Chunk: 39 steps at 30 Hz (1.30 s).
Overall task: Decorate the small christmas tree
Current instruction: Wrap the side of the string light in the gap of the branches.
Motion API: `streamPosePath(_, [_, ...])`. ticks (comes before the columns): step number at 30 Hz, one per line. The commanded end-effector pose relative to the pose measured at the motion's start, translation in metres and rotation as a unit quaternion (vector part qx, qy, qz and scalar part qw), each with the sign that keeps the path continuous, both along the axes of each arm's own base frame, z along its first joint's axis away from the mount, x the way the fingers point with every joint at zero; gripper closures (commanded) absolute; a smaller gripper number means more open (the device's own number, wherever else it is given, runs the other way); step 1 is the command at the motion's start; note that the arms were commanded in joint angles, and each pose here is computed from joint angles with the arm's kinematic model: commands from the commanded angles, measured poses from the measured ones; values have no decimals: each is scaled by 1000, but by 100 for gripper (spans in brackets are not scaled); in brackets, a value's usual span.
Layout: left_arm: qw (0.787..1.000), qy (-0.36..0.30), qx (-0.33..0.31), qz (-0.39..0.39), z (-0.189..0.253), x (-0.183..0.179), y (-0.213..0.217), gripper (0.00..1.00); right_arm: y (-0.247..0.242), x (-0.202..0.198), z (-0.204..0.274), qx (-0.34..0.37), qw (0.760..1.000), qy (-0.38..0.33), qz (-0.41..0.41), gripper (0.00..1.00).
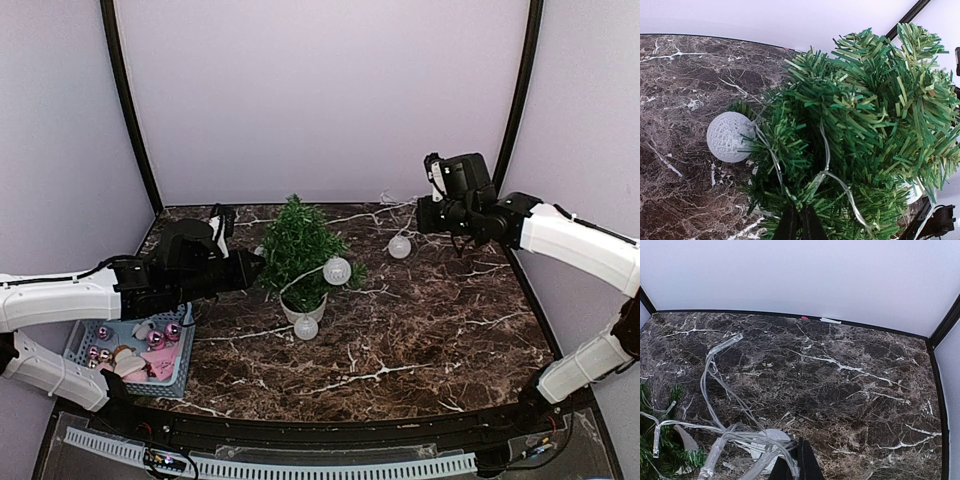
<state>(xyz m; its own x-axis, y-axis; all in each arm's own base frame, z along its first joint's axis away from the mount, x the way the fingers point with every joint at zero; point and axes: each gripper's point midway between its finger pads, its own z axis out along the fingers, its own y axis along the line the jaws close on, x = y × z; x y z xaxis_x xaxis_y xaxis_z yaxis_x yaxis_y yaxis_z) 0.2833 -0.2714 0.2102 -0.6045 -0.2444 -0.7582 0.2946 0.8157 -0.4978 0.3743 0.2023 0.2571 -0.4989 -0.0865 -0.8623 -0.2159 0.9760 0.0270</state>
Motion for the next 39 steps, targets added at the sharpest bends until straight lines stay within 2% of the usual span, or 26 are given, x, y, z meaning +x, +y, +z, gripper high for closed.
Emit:
streamPosePath(1, [1000, -4, 1, 8, 2, -1, 9, 100, -17, 2, 6, 13, 999, -10, -30, 100])
streamPosePath(23, [1000, -11, 4, 10, 7, -1, 14, 100, -54, 5, -9, 27, 996, 10, -86, 100])
streamPosePath(26, [1000, -17, 2, -3, 10, -1, 9, 100, -44, 1, -9, 37, 998, 13, -56, 100])
streamPosePath(29, [1000, -24, 1, -18, 15, -1, 3, 98, -17, -11, -17, 49, 998, 32, 34, 100])
streamPosePath(33, [998, -41, 13, -38, 26, -1, -2, 74, 22, -45, -34, 69, 980, 86, 164, 100])
streamPosePath(34, [998, -44, 17, -37, 28, -1, -1, 70, 26, -53, -39, 70, 976, 98, 181, 100])
streamPosePath(39, [996, -70, 51, -11, 52, -4, 24, 40, 37, -86, -44, 77, 957, 151, 234, 100])
